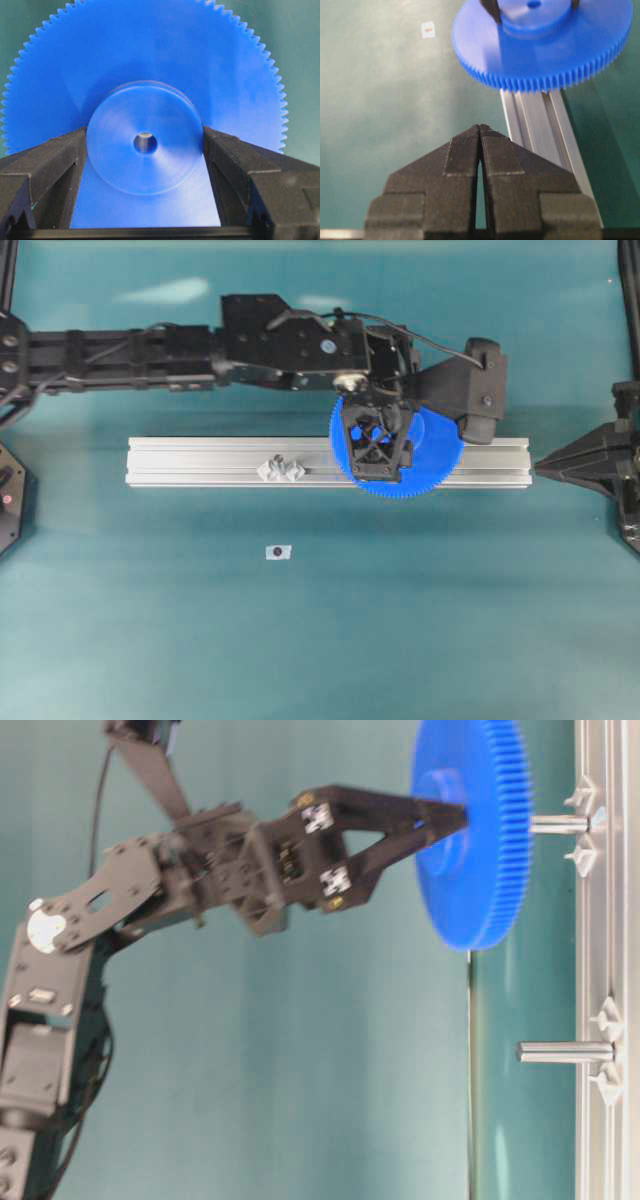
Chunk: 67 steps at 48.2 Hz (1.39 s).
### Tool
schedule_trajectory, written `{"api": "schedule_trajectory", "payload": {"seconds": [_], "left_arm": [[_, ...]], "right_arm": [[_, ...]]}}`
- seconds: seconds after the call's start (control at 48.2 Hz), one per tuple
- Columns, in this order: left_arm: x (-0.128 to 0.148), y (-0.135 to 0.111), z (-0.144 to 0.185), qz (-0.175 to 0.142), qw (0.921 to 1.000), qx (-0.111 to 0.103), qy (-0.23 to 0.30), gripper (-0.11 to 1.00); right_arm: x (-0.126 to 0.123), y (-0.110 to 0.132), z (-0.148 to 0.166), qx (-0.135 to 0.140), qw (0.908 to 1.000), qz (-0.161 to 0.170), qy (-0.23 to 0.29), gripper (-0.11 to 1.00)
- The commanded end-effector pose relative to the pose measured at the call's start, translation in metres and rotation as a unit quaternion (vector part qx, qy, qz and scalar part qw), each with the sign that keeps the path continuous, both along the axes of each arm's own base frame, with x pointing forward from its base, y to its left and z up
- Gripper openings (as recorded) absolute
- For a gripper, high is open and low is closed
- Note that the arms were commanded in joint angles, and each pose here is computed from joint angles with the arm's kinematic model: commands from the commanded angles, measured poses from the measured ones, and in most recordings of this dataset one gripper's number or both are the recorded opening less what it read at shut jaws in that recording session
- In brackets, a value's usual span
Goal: Insert the large gear onto the shaft.
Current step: 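Lift the gear and carry it over the right metal shaft, then align the gear's center hole above the shaft tip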
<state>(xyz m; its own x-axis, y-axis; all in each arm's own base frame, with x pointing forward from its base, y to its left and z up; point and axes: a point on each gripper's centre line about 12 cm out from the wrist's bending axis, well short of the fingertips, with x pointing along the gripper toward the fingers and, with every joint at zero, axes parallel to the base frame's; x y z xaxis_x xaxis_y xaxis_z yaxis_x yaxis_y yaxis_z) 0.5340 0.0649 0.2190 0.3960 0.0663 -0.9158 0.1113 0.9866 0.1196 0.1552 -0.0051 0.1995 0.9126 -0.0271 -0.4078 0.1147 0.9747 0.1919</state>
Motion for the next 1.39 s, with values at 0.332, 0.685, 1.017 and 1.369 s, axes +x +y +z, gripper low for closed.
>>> {"api": "schedule_trajectory", "payload": {"seconds": [0.332, 0.685, 1.017, 1.369], "left_arm": [[0.004, 0.020, 0.014, 0.016, 0.9996, 0.005, -0.023, 0.76], [-0.001, 0.026, 0.010, 0.022, 0.9998, 0.003, -0.002, 0.76], [-0.002, 0.011, 0.000, 0.030, 0.9995, -0.009, 0.007, 0.76], [0.003, -0.009, -0.003, 0.017, 0.9998, -0.010, 0.001, 0.76]], "right_arm": [[0.002, -0.001, 0.002, 0.005, 1.0000, -0.005, -0.001, 0.05], [0.001, -0.001, 0.002, 0.005, 1.0000, -0.004, -0.002, 0.05], [0.001, -0.001, 0.002, 0.005, 1.0000, -0.005, -0.002, 0.05], [0.001, -0.001, 0.002, 0.005, 1.0000, -0.005, -0.002, 0.05]]}}
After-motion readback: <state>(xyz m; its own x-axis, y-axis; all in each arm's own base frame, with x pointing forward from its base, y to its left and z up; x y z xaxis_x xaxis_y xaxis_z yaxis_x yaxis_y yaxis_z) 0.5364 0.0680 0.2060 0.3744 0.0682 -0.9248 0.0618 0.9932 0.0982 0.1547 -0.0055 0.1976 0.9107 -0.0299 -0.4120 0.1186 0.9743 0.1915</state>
